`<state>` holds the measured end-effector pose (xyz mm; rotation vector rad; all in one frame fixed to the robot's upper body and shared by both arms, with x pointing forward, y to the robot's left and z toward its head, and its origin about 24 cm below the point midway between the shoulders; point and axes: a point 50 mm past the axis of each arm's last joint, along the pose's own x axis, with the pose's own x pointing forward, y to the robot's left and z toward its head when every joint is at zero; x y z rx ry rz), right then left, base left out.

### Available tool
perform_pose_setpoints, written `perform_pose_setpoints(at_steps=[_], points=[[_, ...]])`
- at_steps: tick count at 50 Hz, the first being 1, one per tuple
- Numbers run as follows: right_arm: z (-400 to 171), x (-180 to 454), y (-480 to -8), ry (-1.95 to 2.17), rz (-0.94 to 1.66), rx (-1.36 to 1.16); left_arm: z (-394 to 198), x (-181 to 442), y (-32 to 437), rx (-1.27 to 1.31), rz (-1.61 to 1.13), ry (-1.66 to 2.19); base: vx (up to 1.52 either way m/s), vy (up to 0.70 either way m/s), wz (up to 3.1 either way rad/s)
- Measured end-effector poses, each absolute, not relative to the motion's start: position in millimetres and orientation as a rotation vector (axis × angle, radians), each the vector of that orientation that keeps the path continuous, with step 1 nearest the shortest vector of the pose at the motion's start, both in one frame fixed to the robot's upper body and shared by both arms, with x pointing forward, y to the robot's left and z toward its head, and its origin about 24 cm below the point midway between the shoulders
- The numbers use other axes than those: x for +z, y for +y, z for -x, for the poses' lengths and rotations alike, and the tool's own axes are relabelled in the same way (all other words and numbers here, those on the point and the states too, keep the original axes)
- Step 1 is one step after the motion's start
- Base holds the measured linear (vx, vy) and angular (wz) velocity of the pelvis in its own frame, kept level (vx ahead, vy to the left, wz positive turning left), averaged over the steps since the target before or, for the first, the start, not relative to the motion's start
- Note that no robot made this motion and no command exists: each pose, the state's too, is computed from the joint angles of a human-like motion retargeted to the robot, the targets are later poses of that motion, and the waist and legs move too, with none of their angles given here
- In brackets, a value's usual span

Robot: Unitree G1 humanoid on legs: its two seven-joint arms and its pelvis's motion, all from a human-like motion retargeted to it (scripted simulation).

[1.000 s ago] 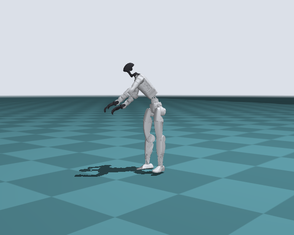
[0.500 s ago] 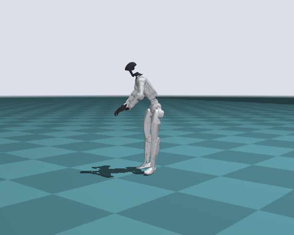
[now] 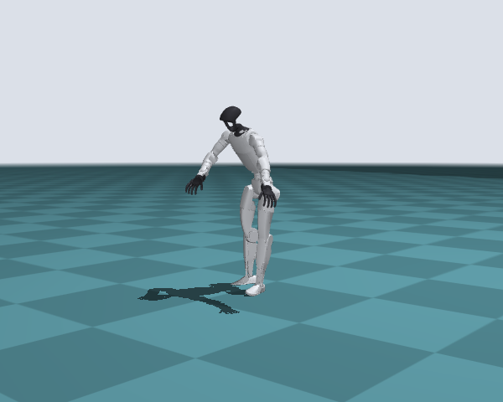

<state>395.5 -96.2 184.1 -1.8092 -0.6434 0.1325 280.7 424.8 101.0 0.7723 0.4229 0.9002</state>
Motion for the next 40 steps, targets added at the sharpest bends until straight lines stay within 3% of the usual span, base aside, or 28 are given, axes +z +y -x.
perform_pose_setpoints(at_steps=[3,6,9,11,14,20,23,26,35,40], points=[[-400,183,-92,-0.608,1.828,0.137,-329,99,368,0.648,-0.823,0.321,0.06,-0.06,0.50],[-404,180,-93,-0.557,1.850,0.138,-373,101,273,0.254,-0.892,0.126,0.05,-0.08,0.38],[-405,171,-96,-0.511,1.885,0.157,-381,105,181,-0.100,-0.935,-0.089,0.07,-0.04,0.20],[-406,167,-99,-0.486,1.909,0.166,-376,108,149,-0.240,-0.946,-0.178,0.08,0.00,0.12],[-406,161,-105,-0.454,1.933,0.171,-375,107,163,-0.224,-0.985,-0.154,0.10,0.03,0.13],[-407,159,-112,-0.446,1.929,0.146,-363,116,304,0.348,-1.096,0.095,0.05,0.03,-0.14],[-406,157,-113,-0.443,1.918,0.146,-353,109,330,0.461,-1.083,0.206,-0.02,-0.02,-0.23],[-405,153,-112,-0.433,1.901,0.159,-361,88,293,0.297,-1.097,0.193,-0.03,-0.02,-0.12],[-399,130,-107,-0.364,1.756,0.183,-351,67,78,-0.404,-0.939,-0.219,0.02,0.00,-0.11],[-389,115,-115,-0.329,1.482,0.119,-335,82,60,-0.481,-0.992,-0.439,0.06,0.00,-0.17]])
